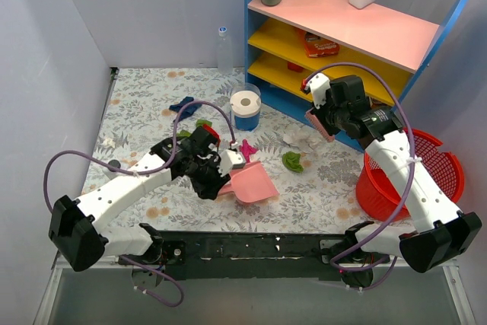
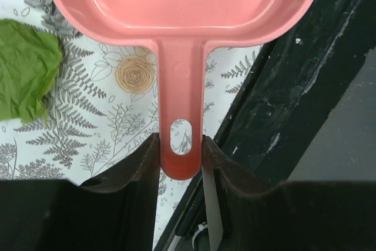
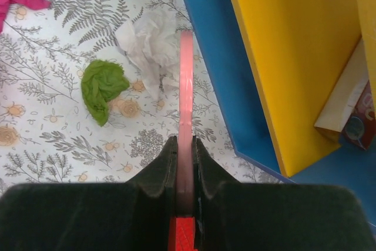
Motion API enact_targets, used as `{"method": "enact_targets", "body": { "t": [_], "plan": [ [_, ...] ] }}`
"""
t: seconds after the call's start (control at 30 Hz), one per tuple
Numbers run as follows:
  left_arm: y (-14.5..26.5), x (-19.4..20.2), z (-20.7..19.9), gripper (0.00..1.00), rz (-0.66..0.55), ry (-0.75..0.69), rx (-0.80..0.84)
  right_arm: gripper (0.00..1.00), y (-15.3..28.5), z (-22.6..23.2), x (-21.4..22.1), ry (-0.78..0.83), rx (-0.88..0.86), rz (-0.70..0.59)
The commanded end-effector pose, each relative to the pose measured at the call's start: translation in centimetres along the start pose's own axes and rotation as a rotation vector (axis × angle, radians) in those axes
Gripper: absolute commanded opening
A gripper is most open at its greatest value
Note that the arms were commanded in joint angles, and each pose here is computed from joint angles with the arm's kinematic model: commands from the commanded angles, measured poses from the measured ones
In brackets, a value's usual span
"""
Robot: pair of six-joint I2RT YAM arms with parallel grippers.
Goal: Sweep away the paper scraps from the table
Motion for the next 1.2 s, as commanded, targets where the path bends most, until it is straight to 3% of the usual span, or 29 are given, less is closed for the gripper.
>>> {"method": "enact_targets", "body": {
  "t": [0.0,0.27,0.87,1.17],
  "plan": [
    [-1.3,-1.3,-0.3,0.00,-0.038,-0.034,-0.099,0.01,0.0,-0.7,0.2,0.031,0.078,0.028],
    [-5.2,-3.8,0.6,0.00,0.063,-0.079,-0.226,0.01,-2.2,-0.9,0.1,0.064,0.095,0.027],
    [-8.1,-5.8,1.1,0.00,0.129,-0.057,-0.206,0.01,-9.4,1.3,1.9,0.152,-0.017,0.069],
    [-9.8,-7.2,1.5,0.00,0.133,-0.029,-0.198,0.01,-7.3,7.0,1.9,0.047,-0.444,-0.046]
  ]
}}
Point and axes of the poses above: each gripper's point midway between its finger pads, its own y axis back along the fingers, its own z axis along the line the jaws close on, x = y × z, the point moved 10 cm from there along y, back along the fingers, and after that the axes turned 9 degrees about y, right-handed, at the moved point
